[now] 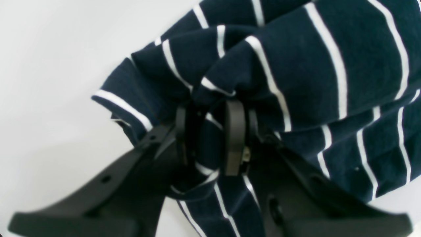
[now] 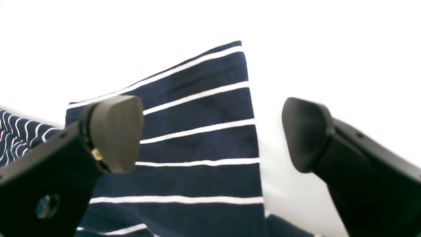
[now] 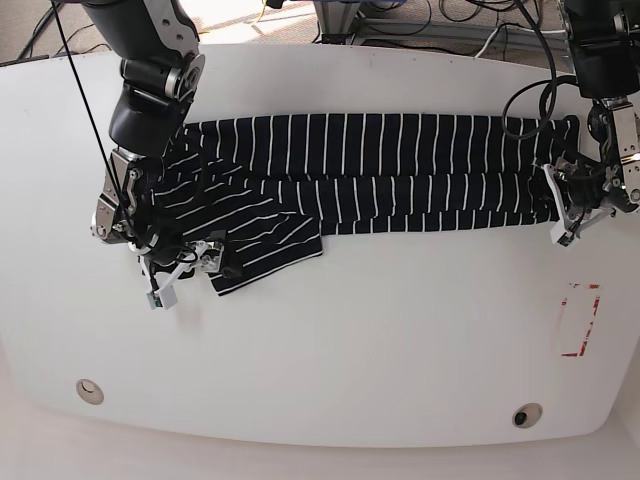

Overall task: Layout the t-shirt on the table in an organized manner, then fold the t-shirt properly
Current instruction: 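Lower the right gripper onto the loose hem flap and pinch it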

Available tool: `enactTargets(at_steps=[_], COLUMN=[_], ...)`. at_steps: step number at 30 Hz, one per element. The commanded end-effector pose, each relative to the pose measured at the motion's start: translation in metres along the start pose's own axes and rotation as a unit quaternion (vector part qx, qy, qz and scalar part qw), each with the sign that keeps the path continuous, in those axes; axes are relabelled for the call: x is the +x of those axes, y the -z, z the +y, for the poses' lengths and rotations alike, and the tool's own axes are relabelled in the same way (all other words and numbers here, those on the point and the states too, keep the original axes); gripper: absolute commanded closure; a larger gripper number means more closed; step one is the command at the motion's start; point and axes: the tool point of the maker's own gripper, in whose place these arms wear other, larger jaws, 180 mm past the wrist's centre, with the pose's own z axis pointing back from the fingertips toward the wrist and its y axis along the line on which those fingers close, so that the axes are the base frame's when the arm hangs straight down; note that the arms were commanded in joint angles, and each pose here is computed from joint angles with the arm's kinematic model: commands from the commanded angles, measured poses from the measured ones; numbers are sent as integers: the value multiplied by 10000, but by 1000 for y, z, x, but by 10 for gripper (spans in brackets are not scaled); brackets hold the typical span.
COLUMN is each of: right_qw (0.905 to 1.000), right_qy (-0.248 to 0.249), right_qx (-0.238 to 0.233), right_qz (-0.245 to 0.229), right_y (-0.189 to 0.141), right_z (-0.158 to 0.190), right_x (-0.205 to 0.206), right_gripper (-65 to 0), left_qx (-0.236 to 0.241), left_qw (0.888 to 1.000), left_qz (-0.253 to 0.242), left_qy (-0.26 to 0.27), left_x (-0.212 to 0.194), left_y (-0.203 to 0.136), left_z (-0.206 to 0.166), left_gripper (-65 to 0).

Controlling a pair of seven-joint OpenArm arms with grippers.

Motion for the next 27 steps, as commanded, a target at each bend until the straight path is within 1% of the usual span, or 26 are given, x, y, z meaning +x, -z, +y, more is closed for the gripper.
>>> enactTargets(at_steps=[1,6,9,16,17,18,20,21,23,24,25,27], right_qw=[9999,9986,9983,9980,9980,9980,9980,9980,9979,9979,9979,9978], right_qy=[-130,-417,-446,-494,-490,-487,-491,-491,-503,-507,-507,-525], right_qx=[27,252,309,380,385,392,392,392,396,397,397,402], right_qz=[-2,206,194,110,105,105,98,98,81,66,66,22], right_y=[0,14,15,17,17,17,17,17,18,18,18,17], right_z=[4,29,38,50,50,51,51,51,51,51,51,52], right_x=[9,1,-4,-2,-1,-2,-1,-1,1,2,2,7], right_gripper=[-650,-650,-650,-650,-633,-609,-514,-480,-336,-284,-217,-122], left_qx=[137,130,130,130,130,130,127,127,124,124,124,120], left_qw=[9981,9981,9981,9981,9981,9981,9981,9981,9980,9980,9980,9980], left_qz=[605,602,602,602,602,602,609,609,616,616,616,623], left_qy=[39,38,38,38,38,38,37,37,37,37,37,36], left_x=[-27,-27,-27,-27,-27,-27,-28,-28,-29,-29,-29,-29], left_y=[3,4,4,4,4,4,4,4,4,4,4,4], left_z=[4,3,3,3,3,3,3,3,2,2,2,2], left_gripper=[-133,-133,-133,-133,-133,-133,-133,-133,-133,-133,-133,-133])
